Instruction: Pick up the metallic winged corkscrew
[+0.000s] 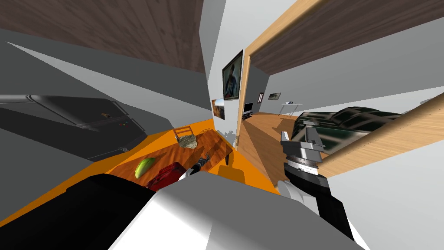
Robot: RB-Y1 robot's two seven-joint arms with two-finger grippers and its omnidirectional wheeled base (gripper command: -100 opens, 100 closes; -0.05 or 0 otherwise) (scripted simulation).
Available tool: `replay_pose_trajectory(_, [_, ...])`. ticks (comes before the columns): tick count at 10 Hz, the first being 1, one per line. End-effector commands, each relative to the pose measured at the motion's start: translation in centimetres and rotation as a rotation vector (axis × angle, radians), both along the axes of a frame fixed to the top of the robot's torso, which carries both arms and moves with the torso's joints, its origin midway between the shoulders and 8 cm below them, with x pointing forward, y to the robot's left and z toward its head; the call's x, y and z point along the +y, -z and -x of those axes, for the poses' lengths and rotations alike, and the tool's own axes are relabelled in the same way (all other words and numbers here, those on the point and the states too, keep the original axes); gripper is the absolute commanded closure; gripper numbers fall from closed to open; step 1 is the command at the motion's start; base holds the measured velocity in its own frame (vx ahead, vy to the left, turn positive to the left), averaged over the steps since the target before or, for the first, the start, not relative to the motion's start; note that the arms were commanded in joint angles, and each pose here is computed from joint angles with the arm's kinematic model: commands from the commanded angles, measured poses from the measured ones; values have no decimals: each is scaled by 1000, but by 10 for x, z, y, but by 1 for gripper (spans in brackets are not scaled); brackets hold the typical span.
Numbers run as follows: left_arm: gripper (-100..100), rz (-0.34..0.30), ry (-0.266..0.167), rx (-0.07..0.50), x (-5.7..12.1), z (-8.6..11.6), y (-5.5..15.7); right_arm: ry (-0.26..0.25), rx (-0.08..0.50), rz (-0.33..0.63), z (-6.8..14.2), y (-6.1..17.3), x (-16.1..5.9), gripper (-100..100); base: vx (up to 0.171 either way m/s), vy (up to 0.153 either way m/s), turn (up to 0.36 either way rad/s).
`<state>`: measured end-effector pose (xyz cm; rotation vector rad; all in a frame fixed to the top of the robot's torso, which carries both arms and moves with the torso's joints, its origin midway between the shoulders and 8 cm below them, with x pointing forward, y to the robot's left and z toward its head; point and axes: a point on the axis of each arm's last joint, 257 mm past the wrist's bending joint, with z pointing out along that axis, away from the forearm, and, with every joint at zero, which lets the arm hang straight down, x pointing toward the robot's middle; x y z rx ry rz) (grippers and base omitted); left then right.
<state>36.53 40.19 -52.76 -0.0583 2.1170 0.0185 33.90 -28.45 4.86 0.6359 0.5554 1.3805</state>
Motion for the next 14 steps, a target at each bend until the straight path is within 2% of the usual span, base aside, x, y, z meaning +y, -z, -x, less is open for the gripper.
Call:
replay_pose_trajectory(1, [-100, -7, 8, 18, 0, 4, 6, 0, 0, 0, 0, 0, 0, 0, 68, 6, -94])
replay_pose_trajectory(3, [-100, -8, 11, 21, 0, 4, 6, 0, 0, 0, 0, 0, 0, 0, 57, -8, -59])
replay_pose_trajectory(4, [0, -9, 12, 21, 0, 4, 7, 0, 0, 0, 0, 0, 0, 0, 6, -1, 4])
replay_pose_trajectory(5, [-100, -10, -15, 14, -7, -4, 8, 0, 0, 0, 0, 0, 0, 0, -24, 58, -175])
replay_pose_trajectory(6, [-100, -12, -14, 14, -7, -4, 8, 0, 0, 0, 0, 0, 0, 0, -46, 84, -92])
replay_pose_trajectory(8, [-100, -14, -38, 10, -16, -11, 9, 0, 0, 0, 0, 0, 0, 0, -44, 94, -79])
replay_pose_trajectory(14, [-100, -6, -103, 20, -47, -28, 17, 0, 0, 0, 0, 0, 0, 0, -56, 89, -119])
